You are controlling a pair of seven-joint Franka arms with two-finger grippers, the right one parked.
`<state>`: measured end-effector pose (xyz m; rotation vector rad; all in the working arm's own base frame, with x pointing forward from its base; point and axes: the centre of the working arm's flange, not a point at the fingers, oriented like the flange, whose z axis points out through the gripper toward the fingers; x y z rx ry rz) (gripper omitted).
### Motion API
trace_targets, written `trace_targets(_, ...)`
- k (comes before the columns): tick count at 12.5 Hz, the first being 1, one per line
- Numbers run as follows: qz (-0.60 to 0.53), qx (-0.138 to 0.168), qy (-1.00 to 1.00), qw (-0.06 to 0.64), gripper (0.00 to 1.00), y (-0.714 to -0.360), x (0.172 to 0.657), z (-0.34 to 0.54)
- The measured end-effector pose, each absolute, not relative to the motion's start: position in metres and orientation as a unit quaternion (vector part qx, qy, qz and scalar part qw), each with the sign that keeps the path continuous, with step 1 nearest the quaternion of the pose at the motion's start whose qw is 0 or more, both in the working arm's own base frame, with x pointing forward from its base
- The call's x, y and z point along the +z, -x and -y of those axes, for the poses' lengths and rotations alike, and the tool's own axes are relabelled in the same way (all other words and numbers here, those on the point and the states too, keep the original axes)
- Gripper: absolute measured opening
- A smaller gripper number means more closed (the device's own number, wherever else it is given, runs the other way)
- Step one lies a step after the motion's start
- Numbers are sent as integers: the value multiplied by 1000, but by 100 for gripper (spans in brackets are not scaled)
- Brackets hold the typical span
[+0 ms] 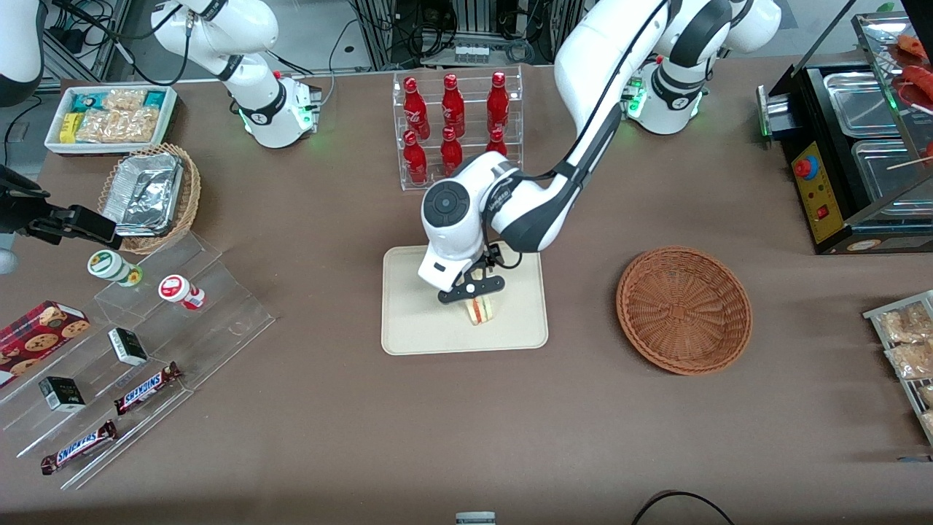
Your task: Place sandwich from basket to tray
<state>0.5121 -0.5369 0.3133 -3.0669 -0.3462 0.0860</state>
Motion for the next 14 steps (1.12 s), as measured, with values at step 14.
trace_targets(14,20,60,998,9,100,-597,465,286)
